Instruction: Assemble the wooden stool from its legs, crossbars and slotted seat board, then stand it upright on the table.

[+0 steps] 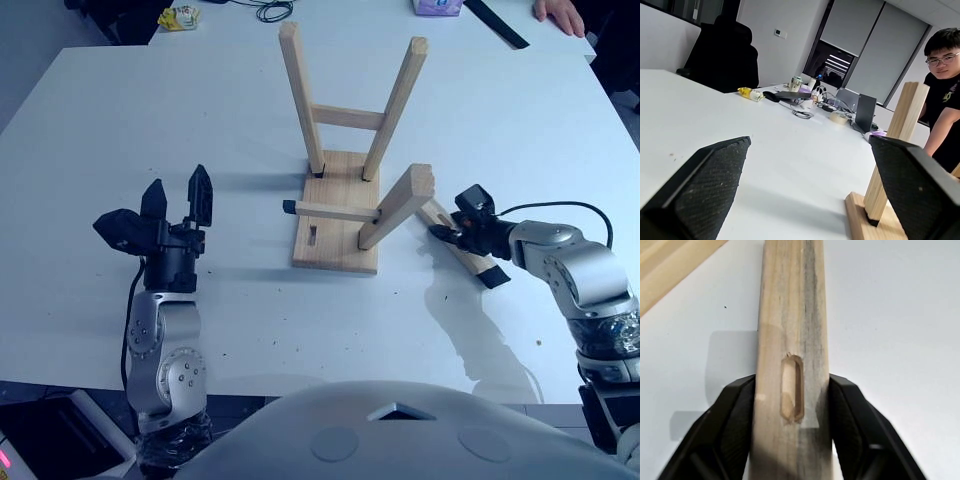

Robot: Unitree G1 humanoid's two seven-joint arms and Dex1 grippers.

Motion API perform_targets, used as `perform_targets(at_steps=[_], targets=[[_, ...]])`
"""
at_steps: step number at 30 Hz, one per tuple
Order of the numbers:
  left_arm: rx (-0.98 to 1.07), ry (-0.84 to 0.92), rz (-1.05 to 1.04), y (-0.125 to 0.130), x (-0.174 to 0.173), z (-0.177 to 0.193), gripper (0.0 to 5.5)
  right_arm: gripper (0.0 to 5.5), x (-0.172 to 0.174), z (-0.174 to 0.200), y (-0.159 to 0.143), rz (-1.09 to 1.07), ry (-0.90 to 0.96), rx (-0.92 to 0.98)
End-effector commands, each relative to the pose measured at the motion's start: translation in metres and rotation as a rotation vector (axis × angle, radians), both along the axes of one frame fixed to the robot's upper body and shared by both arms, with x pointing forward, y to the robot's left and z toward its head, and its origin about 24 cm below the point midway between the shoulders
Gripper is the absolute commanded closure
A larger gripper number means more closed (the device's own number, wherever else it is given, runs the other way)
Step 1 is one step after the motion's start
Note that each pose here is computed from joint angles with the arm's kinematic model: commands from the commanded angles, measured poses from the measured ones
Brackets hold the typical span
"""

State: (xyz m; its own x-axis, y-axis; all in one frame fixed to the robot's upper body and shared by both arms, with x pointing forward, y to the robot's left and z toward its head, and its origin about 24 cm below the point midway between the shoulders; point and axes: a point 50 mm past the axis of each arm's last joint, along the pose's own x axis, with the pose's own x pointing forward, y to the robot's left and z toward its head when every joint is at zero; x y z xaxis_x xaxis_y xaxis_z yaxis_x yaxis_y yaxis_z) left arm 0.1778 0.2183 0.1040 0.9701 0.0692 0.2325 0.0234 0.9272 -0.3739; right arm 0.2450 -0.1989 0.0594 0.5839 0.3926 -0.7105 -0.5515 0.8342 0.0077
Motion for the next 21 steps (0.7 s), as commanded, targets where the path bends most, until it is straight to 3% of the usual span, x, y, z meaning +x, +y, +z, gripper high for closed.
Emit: perform_targets(at_steps=[1, 7, 11, 15, 18, 21], targets=[[0.000, -0.100, 0.000, 0.009, 0.004, 0.021, 1.11, 3.44, 0.012, 0.004, -0.002, -0.013, -0.042, 0.001], [-0.056, -0.209, -0.036, 0.028, 0.009, 0.047, 1.11, 3.44, 0.052, 0.039, -0.010, -0.099, -0.159, 0.218], [-0.096, -0.265, -0.098, 0.042, 0.021, 0.066, 1.11, 3.44, 0.094, 0.099, -0.036, -0.227, -0.355, 0.399], [-0.123, -0.272, -0.162, 0.043, 0.036, 0.075, 1.11, 3.44, 0.113, 0.163, -0.053, -0.274, -0.572, 0.595], [-0.145, -0.272, -0.212, 0.039, 0.046, 0.080, 1.11, 3.44, 0.108, 0.215, -0.041, -0.148, -0.715, 0.837], [-0.165, -0.272, -0.327, 0.025, 0.057, 0.087, 1.11, 3.44, 0.089, 0.242, -0.007, 0.090, -0.718, 1.010]])
